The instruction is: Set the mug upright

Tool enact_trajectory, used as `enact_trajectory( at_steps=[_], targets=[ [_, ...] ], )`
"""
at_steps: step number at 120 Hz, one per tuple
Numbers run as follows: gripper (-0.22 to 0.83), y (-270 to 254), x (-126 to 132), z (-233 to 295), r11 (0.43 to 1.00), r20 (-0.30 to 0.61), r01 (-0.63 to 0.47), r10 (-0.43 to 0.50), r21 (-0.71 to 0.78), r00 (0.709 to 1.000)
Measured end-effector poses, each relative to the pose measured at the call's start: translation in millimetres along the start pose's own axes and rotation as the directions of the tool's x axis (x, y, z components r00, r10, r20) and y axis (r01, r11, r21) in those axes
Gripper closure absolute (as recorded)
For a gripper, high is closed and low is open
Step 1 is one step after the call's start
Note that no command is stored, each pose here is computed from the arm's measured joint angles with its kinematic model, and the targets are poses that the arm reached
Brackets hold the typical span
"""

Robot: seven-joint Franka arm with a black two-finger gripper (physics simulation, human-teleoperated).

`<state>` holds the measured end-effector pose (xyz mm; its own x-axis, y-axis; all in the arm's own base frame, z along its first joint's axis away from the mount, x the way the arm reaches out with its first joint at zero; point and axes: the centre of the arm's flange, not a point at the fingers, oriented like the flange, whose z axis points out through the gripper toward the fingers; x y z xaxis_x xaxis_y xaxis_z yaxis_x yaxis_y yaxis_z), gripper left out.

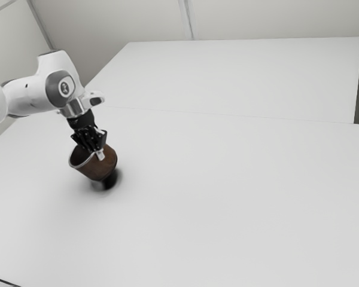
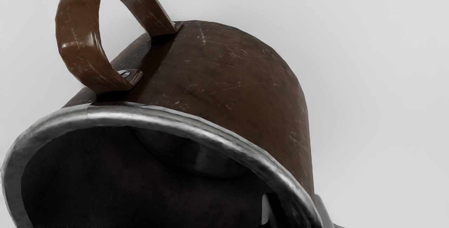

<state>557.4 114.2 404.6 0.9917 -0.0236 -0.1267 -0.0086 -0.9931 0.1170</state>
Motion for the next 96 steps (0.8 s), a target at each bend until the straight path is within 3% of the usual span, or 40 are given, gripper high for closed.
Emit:
enact_trajectory(
  at_steps=[46, 88, 96],
  targets=[
    [0.78, 65.1, -12.9, 19.1, 0.988, -0.006, 0.058, -0.058, 0.146, 0.998],
    [0.78, 69.2, -3.3, 46.4, 0.968, 0.000, 0.192, -0.194, 0.163, 0.981],
    [0.63, 76.4, -0.9, 47.3, 0.968, -0.007, 0.205, -0.206, 0.148, 0.979]
  ],
)
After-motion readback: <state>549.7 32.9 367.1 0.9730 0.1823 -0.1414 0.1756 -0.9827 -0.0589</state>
